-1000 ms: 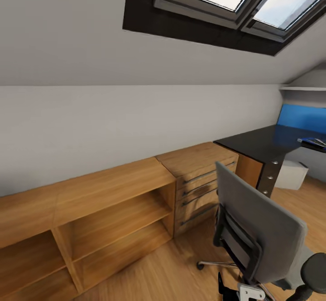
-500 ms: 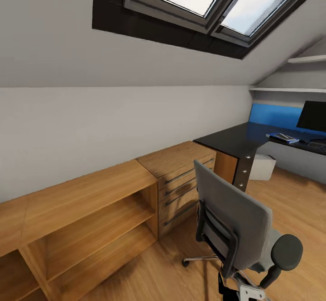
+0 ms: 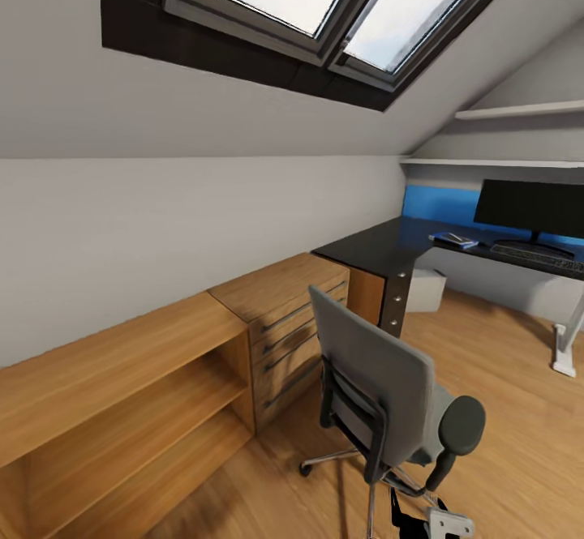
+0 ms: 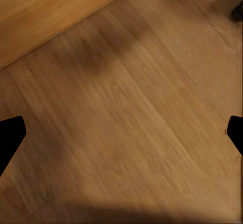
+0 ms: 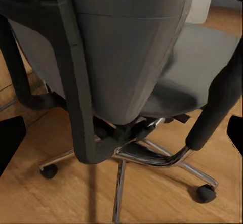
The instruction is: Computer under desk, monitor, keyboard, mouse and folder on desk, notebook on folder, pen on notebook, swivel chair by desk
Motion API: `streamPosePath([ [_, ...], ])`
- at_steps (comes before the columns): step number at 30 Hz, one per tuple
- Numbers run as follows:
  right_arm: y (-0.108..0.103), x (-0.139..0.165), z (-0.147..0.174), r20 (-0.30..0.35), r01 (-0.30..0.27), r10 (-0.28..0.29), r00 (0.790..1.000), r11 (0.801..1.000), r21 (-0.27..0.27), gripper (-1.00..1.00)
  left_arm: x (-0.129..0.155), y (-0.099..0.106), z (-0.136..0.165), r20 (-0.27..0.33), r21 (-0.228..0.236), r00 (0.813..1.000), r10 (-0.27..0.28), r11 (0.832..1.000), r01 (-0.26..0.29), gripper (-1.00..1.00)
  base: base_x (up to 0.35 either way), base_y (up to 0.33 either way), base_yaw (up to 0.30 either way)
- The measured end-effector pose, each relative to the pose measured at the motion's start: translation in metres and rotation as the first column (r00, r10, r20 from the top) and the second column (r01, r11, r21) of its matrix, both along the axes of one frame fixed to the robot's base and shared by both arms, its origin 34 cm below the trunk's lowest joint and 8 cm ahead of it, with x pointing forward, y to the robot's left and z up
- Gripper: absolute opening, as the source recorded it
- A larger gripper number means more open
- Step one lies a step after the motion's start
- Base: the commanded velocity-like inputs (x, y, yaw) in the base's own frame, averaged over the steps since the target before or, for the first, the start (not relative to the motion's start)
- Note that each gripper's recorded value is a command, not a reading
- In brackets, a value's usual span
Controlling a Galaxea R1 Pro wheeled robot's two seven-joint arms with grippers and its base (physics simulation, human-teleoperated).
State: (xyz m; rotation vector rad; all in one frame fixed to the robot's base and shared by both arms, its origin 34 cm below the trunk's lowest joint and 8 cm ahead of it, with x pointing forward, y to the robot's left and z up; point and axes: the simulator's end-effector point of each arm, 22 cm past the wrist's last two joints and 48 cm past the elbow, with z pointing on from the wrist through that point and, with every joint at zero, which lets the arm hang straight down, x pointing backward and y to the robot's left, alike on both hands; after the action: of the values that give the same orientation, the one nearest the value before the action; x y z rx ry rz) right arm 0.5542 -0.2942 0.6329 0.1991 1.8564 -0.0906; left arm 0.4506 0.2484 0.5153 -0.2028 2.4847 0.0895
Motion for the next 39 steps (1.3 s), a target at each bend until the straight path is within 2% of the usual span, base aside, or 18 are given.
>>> streamPosePath([
  [15,0.0005,0.0016,0.0033,0.008,-0.002,0.002,1.000,1.000,0.000,1.00,0.0024,0.0000,0.0025,0.008,0.000,1.000,0.000,1.000,0.000,1.00,0.000,0.010,-0.293],
  [39,0.0004,0.0039,0.0085,0.020,-0.002,0.002,1.000,1.000,0.000,1.00,0.0063,0.0001,0.0065,0.021,0.000,1.000,0.000,1.000,0.000,1.00,0.000,0.239,-0.293],
])
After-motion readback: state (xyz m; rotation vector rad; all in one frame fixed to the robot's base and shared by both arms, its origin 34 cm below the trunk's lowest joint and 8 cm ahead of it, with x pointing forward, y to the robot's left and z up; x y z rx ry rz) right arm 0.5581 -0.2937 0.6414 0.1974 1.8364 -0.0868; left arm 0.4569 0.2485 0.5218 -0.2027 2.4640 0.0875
